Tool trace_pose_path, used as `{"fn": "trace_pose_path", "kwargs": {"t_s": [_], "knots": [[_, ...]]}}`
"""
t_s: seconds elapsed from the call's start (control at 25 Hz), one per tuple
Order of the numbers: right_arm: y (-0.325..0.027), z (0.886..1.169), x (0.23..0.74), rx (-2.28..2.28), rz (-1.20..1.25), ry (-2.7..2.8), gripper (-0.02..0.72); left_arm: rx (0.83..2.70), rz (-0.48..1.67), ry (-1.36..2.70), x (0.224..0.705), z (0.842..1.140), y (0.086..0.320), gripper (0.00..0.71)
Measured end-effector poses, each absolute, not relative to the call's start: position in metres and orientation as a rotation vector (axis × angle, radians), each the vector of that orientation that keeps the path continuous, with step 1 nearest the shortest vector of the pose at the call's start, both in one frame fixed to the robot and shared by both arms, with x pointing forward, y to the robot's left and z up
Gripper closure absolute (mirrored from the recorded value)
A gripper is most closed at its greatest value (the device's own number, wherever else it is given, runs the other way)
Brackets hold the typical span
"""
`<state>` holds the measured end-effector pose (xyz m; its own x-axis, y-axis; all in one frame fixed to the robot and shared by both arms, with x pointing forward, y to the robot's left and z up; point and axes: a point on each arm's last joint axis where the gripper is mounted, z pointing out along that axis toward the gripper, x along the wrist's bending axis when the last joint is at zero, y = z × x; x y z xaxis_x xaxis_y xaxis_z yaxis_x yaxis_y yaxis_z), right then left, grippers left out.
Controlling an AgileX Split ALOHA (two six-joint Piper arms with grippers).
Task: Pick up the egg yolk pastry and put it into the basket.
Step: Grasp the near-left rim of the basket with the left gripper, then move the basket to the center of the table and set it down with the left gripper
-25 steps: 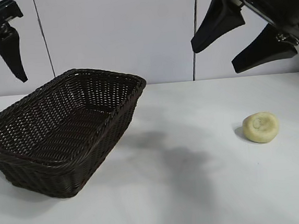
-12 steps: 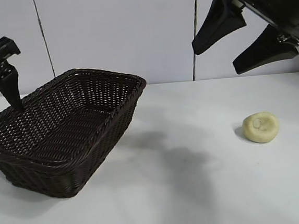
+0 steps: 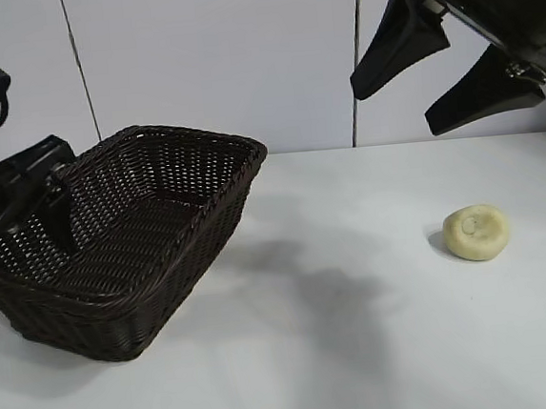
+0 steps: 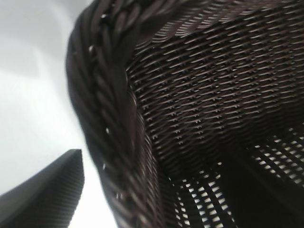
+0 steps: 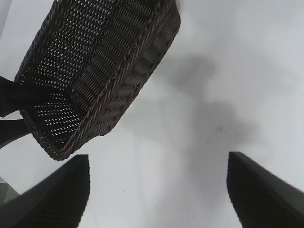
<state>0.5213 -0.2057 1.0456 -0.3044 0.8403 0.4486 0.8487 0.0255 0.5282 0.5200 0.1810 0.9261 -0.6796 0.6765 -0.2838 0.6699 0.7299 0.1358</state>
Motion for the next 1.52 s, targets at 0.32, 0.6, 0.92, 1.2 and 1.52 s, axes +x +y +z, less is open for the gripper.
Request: {"fn": "trace_pose_path", "kwargs": {"t_s": [0.32,0.6,0.92,1.2,1.52], "knots": [[-0.206,1.045,0.521,-1.844,-1.165,-2.248,0.136,1.014,0.017,2.622,0.521,0.926,0.180,0.390],[-0.206,1.045,0.521,-1.843,-1.159,-2.243,0.136,0.946,0.004,2.657,0.520,0.926,0.181,0.582],[-0.206,1.045,0.520,-1.844,-1.155,-2.240,0.136,0.912,-0.026,2.672,0.523,0.928,0.186,0.610],[-0.206,1.045,0.520,-1.840,-1.149,-2.243,0.136,0.962,-0.168,2.633,0.532,0.944,0.206,0.611],[-0.206,1.045,0.520,-1.840,-1.148,-2.245,0.136,1.354,-0.201,2.408,0.548,0.972,0.205,0.611]]}}
